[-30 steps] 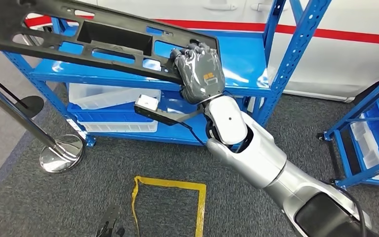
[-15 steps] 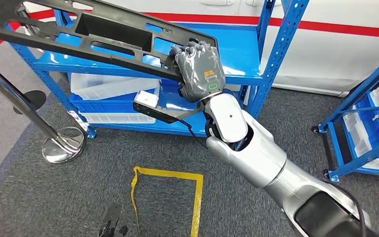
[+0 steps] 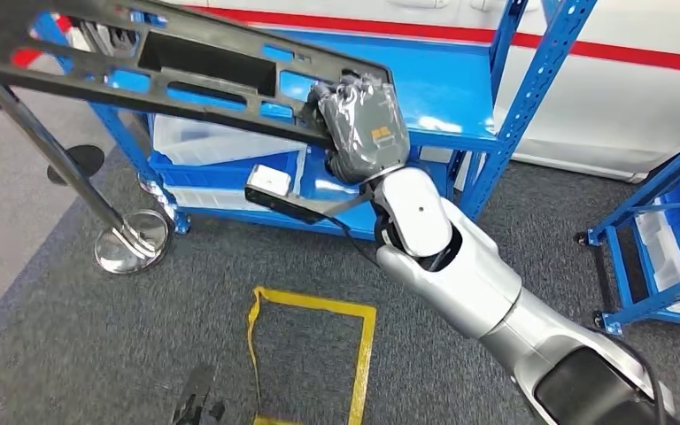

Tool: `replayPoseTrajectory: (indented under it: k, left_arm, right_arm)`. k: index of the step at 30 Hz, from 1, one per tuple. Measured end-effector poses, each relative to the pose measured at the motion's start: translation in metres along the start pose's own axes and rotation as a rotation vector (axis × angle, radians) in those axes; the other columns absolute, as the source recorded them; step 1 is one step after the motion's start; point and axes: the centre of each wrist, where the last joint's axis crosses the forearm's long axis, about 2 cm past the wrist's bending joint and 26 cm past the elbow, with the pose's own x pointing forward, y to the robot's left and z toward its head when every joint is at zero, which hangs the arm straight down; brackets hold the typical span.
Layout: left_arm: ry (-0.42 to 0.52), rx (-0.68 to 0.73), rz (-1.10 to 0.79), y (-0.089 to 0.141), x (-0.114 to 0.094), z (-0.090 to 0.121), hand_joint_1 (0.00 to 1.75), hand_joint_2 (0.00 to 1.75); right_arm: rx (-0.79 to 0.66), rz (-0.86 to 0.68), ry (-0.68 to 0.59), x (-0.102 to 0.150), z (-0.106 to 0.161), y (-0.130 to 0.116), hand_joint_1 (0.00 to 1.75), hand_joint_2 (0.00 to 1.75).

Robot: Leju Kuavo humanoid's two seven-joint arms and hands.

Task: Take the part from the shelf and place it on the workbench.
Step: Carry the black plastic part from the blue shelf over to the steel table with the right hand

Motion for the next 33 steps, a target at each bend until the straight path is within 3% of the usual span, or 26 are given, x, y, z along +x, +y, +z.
replayPoseTrajectory:
  k: [33]
  left_arm:
    - [-0.063,-0.035,0.0,0.007,-0.0022,-0.001,0.0,1.75]
  right_arm:
    - [-0.034,0.05,-0.042,-0.0002,-0.0005,-0.0077,1.75,1.75]
